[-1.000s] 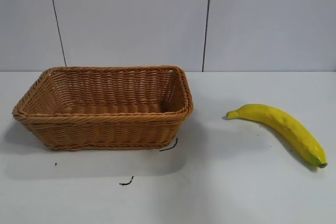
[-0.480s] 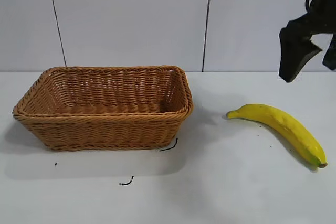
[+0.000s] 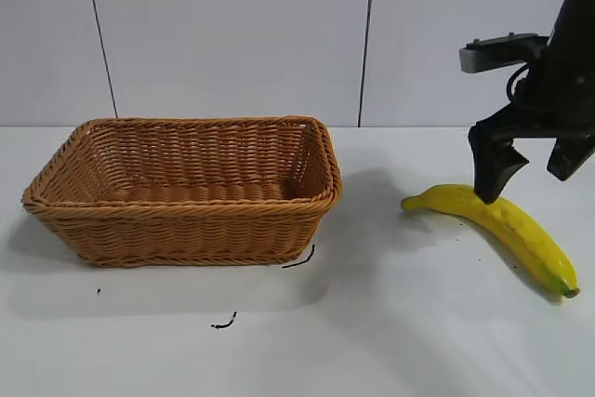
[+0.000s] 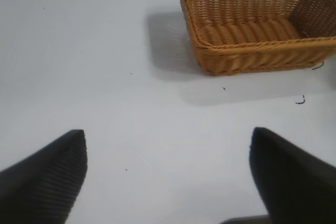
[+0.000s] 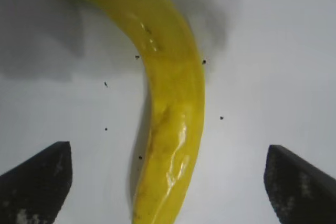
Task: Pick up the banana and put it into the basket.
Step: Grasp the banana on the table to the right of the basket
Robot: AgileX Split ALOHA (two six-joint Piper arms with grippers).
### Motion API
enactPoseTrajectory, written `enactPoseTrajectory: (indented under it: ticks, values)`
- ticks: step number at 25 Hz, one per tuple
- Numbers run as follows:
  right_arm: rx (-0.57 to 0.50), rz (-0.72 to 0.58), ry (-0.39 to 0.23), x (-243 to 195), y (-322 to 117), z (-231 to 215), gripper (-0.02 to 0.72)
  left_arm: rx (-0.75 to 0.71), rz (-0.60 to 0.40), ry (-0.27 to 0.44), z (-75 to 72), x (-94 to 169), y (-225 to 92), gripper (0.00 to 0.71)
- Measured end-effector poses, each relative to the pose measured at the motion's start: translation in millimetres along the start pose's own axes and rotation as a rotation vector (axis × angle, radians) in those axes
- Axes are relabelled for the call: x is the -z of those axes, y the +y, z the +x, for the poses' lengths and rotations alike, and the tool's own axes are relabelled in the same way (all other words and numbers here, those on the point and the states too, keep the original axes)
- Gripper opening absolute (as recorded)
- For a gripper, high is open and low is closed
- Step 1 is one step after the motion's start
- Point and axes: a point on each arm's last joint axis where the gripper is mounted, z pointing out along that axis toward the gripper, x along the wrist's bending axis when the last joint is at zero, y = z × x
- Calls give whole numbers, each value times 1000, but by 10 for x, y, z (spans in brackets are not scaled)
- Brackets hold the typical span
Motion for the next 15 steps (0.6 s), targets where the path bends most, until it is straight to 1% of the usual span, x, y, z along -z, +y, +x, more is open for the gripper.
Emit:
enactPoseTrajectory:
  ticks: [7, 9, 11, 12, 14, 15]
  values:
    - [-3, 49, 9, -201, -44, 10, 678, 0, 0, 0, 0, 0, 0, 635]
    - [-12, 50, 16, -210, -45, 16, 649, 0, 0, 0, 0, 0, 0, 635]
    - [-20, 52, 16, -213, -46, 16, 569, 0, 0, 0, 0, 0, 0, 635]
    - [-24, 53, 16, -213, -47, 16, 501, 0, 0, 0, 0, 0, 0, 635]
    - [-22, 60, 13, -213, -53, 14, 315, 0, 0, 0, 0, 0, 0, 635]
    - [-25, 64, 14, -212, -57, 15, 279, 0, 0, 0, 0, 0, 0, 635]
